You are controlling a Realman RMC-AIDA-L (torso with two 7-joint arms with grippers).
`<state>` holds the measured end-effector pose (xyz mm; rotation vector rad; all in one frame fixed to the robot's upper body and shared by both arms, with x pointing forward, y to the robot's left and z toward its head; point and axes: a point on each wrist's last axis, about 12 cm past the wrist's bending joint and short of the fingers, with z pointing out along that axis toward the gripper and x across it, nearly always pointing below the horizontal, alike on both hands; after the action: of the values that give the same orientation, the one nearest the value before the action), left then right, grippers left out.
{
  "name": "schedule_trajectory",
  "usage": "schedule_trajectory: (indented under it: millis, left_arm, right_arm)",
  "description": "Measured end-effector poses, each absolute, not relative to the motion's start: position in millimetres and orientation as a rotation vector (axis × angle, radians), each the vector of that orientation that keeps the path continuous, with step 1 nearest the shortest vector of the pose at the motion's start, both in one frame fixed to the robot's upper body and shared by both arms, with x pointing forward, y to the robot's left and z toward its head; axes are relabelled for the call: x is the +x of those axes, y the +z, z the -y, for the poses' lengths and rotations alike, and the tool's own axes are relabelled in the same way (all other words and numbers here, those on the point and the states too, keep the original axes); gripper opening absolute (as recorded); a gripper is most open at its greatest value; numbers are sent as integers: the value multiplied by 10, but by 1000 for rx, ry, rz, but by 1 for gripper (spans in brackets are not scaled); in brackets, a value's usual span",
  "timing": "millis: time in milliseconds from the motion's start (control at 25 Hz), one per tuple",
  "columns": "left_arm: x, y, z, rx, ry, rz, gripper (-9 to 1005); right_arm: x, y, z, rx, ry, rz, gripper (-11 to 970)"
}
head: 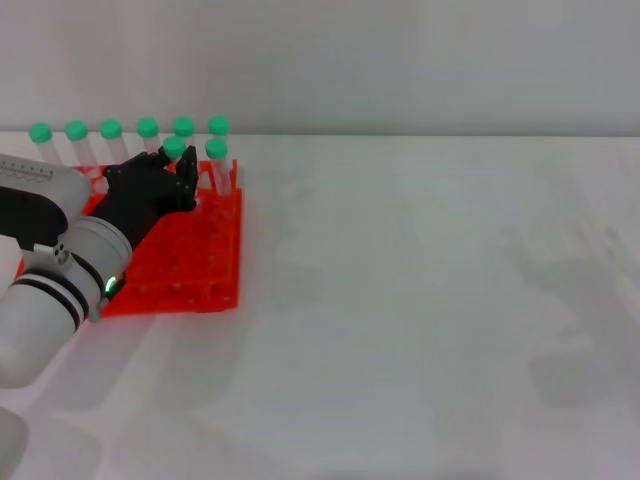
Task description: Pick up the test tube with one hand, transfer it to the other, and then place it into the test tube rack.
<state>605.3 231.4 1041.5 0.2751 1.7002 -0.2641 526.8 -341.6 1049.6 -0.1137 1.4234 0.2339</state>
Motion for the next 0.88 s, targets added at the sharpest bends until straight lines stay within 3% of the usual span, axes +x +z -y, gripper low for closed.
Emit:
schedule_trajectory:
  millis: [280, 480, 880]
  left_arm:
    - [5999, 10373, -2344, 270, -260, -1705, 271]
    - [5859, 10317, -2436, 248, -267, -1680, 474]
    - [4883, 10132, -3232, -133, -132, -1471, 743]
  right_arm:
    - [5238, 10484, 3415, -109, 242, -1419, 852]
    - [5229, 10479, 3414, -108, 244, -1420, 852]
    - [5173, 10432, 3476, -71, 222, -1437, 851]
